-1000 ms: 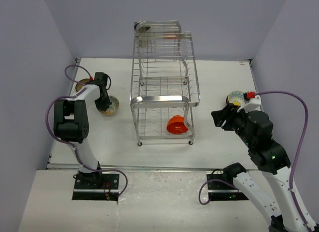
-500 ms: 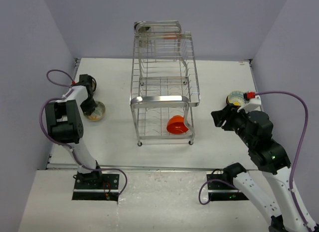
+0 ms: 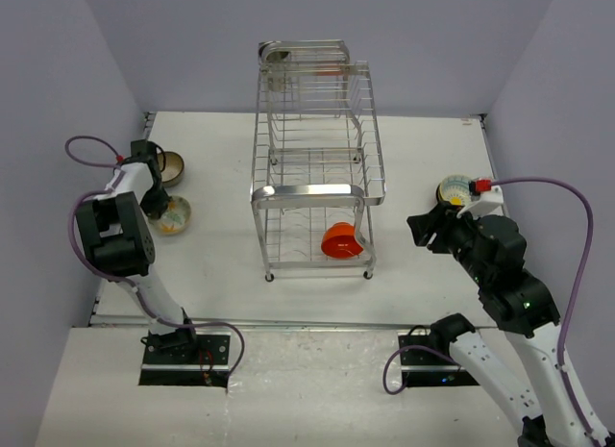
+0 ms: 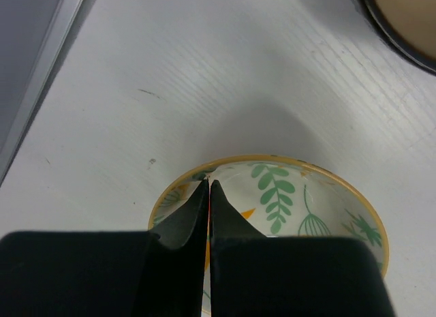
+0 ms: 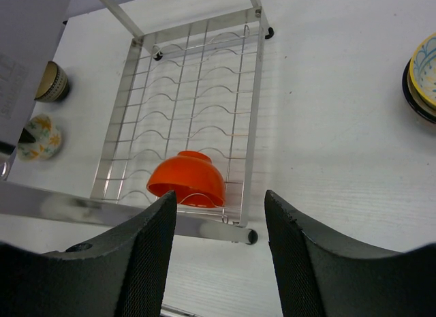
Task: Unload the bowls from the dish rack
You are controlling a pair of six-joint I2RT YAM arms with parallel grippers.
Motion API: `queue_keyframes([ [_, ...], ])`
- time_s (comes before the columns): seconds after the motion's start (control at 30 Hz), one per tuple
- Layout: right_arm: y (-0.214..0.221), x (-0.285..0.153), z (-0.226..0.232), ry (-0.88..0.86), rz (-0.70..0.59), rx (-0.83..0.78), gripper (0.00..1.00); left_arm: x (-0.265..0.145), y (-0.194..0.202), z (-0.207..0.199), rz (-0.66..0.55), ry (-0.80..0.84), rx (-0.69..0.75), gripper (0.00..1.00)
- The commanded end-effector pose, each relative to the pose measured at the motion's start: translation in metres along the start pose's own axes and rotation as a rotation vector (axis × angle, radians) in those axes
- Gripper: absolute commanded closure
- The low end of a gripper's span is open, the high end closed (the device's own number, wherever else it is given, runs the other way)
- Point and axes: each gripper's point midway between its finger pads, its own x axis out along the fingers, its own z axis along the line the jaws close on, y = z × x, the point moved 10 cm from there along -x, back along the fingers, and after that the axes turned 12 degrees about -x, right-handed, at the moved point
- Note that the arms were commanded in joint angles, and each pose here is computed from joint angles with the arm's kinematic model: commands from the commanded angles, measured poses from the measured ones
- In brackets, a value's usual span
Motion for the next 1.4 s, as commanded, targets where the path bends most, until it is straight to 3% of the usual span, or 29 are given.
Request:
queue_keyframes([
  [0.0,0.002,0.002,-0.001,-0.005,0.013,-0.025,0.44,-0.003,-0.017,0.004,-0.032,0.023,-0.065,1.0],
  [0.17,0.002,0.003,0.0,-0.011,0.021,-0.029,0.44,-0.01,-0.023,0.008,-0.053,0.034,-0.093,1.0],
  [0.3,0.002,0.003,0.0,-0.011,0.023,-0.02,0.44,-0.036,-0.022,0.009,-0.091,0.15,-0.123,1.0],
  [0.53,0.0,0.005,0.001,-0.011,0.048,-0.018,0.44,-0.139,-0.03,0.02,-0.286,0.443,-0.187,0.91],
  [0.67,-0.004,0.007,0.006,-0.047,0.07,-0.01,0.39,-0.186,-0.02,0.017,-0.328,0.621,-0.153,0.83],
  [0.73,-0.004,0.008,0.011,-0.093,0.084,0.022,0.29,-0.2,-0.011,0.015,-0.308,0.713,-0.121,0.81],
  [0.8,-0.002,0.009,0.015,-0.127,0.103,0.062,0.24,-0.209,0.0,0.013,-0.258,0.817,-0.087,0.8],
  [0.97,0.001,0.01,0.027,-0.225,0.142,0.183,0.25,-0.212,0.025,0.015,-0.174,0.966,-0.024,0.74],
  [1.17,0.006,0.021,0.038,-0.329,0.202,0.3,0.31,-0.213,0.055,0.026,-0.126,1.082,-0.048,0.73],
  [1.37,0.019,0.04,0.049,-0.401,0.291,0.523,0.37,-0.196,0.083,0.029,-0.043,1.165,-0.024,0.72],
])
